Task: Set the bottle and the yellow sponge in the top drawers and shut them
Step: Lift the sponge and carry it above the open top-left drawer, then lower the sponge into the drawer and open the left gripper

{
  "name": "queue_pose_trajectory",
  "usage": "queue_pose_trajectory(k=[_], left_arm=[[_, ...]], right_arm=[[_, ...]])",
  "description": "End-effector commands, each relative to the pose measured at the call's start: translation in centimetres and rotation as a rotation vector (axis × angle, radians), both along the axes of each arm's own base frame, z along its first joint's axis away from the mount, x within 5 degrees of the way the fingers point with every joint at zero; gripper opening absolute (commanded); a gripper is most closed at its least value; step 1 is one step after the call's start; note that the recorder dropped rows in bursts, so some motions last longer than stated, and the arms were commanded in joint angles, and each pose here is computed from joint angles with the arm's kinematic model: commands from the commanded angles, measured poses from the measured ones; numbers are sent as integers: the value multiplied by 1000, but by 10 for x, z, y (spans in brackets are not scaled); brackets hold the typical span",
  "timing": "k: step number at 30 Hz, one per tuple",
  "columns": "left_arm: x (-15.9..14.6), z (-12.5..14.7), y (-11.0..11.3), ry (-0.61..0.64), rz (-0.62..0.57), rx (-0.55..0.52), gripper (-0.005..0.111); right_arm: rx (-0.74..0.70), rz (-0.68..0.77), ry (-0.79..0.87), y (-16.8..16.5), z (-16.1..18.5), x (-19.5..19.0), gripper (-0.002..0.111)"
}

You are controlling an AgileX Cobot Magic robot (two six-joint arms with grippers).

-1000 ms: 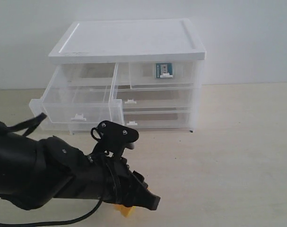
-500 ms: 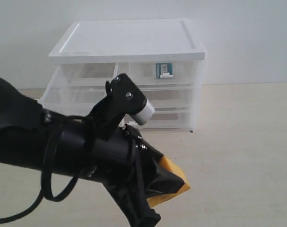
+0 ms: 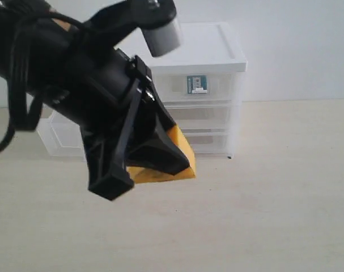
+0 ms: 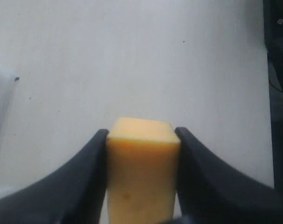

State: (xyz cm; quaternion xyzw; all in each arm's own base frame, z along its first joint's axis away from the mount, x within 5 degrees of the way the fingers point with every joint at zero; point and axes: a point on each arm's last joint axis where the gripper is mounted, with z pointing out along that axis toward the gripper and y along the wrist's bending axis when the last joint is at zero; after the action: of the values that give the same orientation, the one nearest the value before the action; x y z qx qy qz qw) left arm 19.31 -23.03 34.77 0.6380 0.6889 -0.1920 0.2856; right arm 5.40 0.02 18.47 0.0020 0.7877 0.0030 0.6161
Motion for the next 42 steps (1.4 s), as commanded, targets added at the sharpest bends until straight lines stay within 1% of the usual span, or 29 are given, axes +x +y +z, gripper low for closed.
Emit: queue_pose_trajectory(k=[1,4,10,13,15,19,21,24,27,28,31,42], left_arm=[[13,23,25,-54,52,-17,4],[25,29,42,-98,78,-3,4],[51,28,73,-207,71,58,4],[67,21,87,-258,42,104,4],[78,14,93,-270,29,125,4],[106,-2,101,-308,92,141,4],[117,-10,103,-317,100,140,4],[131,-23,104,-289,91,126,4],[144,-29,102,-255,114,85,4],[147,-30,101,-261,107,83,4],[156,-34,97,-275,81,78,4],[189,-56,89,-281,66,95,4]], right_arm=[[-7,1,-9,0,-1,0,0],[-7,1,-9,0,-1,0,0],[-7,1,-9,0,-1,0,0],[-7,1,-9,0,-1,0,0],[-7,1,-9,0,-1,0,0],[-7,1,-9,0,-1,0,0],[-7,1,-9,0,-1,0,0],[-7,1,-9,0,-1,0,0],[-7,1,-9,0,-1,0,0],[-7,1,-9,0,-1,0,0],[-7,1,-9,0,-1,0,0],[-7,1,-9,0,-1,0,0]])
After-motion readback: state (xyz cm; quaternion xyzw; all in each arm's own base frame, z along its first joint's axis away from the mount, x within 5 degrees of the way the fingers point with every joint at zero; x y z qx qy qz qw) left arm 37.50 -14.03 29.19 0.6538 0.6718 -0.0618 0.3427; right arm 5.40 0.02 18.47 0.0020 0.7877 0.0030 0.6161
